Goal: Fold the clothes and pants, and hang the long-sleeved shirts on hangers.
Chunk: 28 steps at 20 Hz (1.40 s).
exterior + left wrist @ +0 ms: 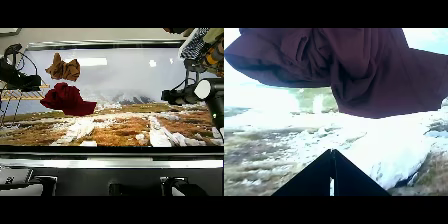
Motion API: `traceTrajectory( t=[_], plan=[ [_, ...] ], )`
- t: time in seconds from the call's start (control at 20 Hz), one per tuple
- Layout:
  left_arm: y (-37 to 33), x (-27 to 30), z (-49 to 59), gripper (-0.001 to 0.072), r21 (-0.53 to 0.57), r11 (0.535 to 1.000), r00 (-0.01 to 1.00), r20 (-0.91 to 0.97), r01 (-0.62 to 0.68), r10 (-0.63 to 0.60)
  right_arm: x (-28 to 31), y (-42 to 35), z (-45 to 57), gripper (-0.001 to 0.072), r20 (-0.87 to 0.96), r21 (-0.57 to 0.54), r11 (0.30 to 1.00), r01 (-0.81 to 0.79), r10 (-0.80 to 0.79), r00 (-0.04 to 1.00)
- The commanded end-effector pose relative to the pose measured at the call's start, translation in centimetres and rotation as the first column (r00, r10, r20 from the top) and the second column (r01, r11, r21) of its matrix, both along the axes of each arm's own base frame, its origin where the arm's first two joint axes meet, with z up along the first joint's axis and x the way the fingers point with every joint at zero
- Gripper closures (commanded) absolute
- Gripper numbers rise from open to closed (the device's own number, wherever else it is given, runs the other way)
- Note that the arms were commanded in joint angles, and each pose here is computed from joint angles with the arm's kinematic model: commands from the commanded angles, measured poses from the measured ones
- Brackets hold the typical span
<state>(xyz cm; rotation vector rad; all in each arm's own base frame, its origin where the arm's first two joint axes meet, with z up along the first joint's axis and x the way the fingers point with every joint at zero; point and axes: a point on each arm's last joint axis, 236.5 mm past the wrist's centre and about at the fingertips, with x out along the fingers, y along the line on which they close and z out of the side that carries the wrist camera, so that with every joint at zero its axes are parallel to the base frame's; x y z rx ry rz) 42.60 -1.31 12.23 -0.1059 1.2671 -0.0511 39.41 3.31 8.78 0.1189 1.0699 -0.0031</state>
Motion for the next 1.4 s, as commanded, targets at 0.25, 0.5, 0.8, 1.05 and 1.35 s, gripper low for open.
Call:
traceTrajectory(
  t=[0.25,0.5,0.8,1.05,1.35],
  plan=[
    [0.01,0.0,-0.05,0.0689,0.0,1.0,1.0,-0.001,0.0,0.0,0.01,0.01,0.06,0.0664,0.001,-0.001,1.0,-0.001,0.001,1.0],
    [0.01,0.01,-0.04,0.0689,0.0,1.0,1.0,-0.001,0.0,0.0,0.01,0.01,0.06,0.0664,0.001,-0.001,1.0,-0.001,0.001,1.0],
    [0.01,0.02,-0.06,0.069,0.0,1.0,1.0,-0.001,0.0,0.0,0.02,0.0,0.06,0.0664,0.002,0.0,1.0,0.0,0.0,1.0],
    [0.01,0.06,-0.21,0.069,0.0,1.0,1.0,-0.005,0.0,0.0,0.02,0.02,0.06,0.0664,0.002,0.0,1.0,0.0,0.0,1.0],
    [0.01,0.2,-0.66,0.0689,0.0,1.0,1.0,-0.015,0.0,0.0,0.09,0.02,0.1,0.0664,0.005,0.0,1.0,0.0,0.0,1.0]
  ],
)
